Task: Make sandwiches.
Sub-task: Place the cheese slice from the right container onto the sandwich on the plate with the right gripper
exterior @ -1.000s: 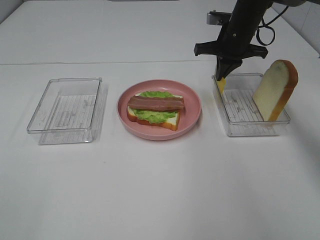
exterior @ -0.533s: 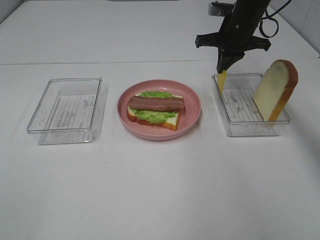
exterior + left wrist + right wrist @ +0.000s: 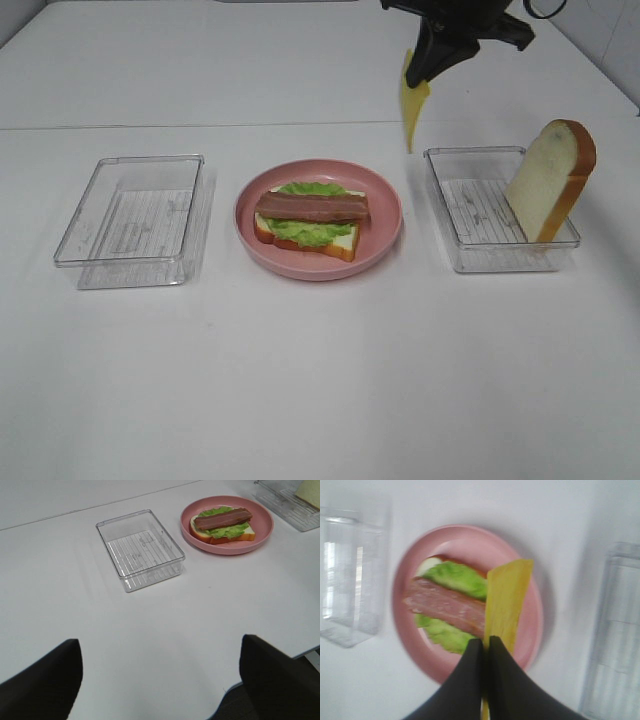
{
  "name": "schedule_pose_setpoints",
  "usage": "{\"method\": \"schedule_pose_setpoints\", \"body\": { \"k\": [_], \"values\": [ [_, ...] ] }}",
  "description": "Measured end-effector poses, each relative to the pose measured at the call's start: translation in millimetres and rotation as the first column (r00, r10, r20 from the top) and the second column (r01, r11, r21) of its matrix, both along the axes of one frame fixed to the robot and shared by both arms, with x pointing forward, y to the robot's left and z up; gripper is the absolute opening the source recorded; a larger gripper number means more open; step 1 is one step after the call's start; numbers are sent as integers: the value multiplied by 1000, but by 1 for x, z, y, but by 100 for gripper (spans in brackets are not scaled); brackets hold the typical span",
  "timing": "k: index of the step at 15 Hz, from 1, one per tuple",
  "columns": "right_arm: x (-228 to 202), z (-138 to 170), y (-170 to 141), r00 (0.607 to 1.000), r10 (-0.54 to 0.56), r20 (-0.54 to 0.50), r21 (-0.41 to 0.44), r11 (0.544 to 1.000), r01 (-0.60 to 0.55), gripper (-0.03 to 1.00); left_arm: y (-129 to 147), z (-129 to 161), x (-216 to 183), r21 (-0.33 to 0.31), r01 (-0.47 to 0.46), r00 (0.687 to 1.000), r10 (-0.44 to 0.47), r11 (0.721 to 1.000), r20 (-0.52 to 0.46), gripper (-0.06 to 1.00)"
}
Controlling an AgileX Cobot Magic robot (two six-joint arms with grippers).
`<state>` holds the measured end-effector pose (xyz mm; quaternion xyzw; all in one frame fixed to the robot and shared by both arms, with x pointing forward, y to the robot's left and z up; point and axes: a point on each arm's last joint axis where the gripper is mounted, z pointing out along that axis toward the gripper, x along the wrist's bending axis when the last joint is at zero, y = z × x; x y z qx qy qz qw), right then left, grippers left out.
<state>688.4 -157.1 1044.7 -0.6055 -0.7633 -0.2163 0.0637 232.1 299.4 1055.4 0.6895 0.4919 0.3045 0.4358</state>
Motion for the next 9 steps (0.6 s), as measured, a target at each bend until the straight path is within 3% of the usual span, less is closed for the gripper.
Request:
{"method": "schedule_pose_setpoints", "body": {
  "k": [4,9],
  "values": [
    [-2,-1,24,995,88,-44,269,960,-73,0,0,0,0,0,0,1000,0,1000,0,81],
    [-6,-49,73,970,194,-148,355,926,-131,0,0,0,0,0,0,1000,0,1000,0,81]
  ]
}}
